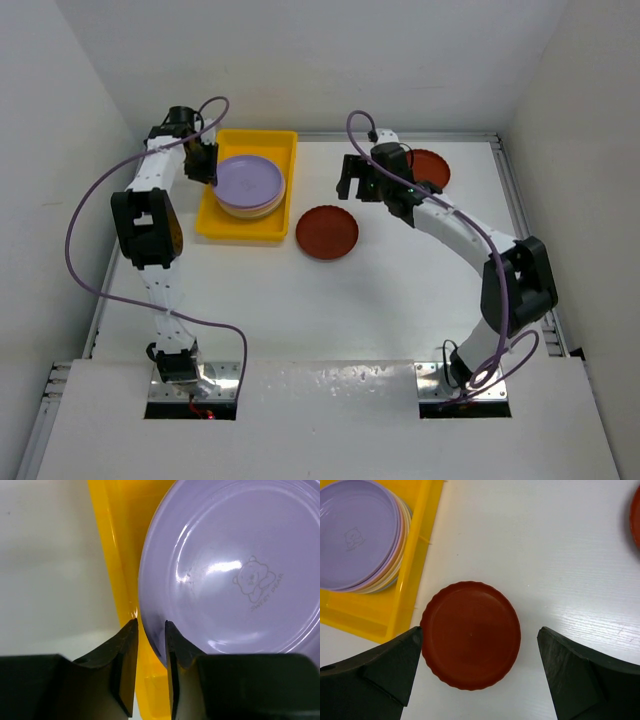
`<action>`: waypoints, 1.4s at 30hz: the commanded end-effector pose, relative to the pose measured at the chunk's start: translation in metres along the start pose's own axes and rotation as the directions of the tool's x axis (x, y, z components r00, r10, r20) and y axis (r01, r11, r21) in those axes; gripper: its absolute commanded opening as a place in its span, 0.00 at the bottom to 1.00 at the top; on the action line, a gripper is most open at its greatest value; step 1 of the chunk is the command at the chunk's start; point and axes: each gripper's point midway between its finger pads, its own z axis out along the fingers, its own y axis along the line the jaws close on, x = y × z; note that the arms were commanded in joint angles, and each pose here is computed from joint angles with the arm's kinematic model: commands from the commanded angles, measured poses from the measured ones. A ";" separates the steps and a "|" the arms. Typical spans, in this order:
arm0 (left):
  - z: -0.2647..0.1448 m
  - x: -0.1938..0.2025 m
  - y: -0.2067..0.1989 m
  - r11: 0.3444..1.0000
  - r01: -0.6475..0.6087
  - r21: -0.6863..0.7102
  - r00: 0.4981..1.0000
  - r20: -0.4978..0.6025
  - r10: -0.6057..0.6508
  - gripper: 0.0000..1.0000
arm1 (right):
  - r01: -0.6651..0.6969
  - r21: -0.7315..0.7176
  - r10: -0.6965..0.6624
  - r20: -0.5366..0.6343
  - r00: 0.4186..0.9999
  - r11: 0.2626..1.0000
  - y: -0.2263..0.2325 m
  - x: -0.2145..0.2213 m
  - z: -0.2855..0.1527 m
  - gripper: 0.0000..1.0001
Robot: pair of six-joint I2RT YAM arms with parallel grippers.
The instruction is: Place the plates into the plastic bin on the countertop
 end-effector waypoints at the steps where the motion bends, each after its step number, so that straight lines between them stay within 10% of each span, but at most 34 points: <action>1: -0.020 -0.008 -0.006 1.000 -0.025 0.001 0.999 0.040 0.025 0.29 | -0.004 0.006 0.003 0.072 0.997 1.000 -0.002 -0.021 -0.013 0.95; 16: 0.000 0.001 -0.005 1.000 0.013 0.009 1.000 -0.001 -0.013 0.27 | 0.005 0.018 -0.007 0.084 0.996 1.000 -0.005 -0.025 -0.018 0.95; 23: -0.060 -0.060 -0.011 0.999 -0.045 0.001 0.978 0.206 0.044 0.56 | 0.013 0.031 -0.015 0.090 0.996 0.999 -0.009 -0.029 -0.021 0.96; 29: -0.133 -0.107 -0.096 0.944 -0.328 0.034 0.854 0.438 0.281 0.75 | 0.016 0.069 -0.023 0.098 0.995 0.997 -0.031 -0.035 -0.037 0.98; 35: -0.074 -0.041 -0.224 0.776 -0.599 0.199 0.787 0.325 0.524 0.78 | -0.001 0.134 -0.016 0.122 0.992 0.991 -0.061 -0.035 -0.059 0.99; 42: 0.006 0.003 -0.265 0.748 -0.600 0.284 0.800 0.179 0.573 0.78 | -0.017 0.170 -0.017 0.197 0.980 0.985 -0.080 -0.040 -0.094 0.98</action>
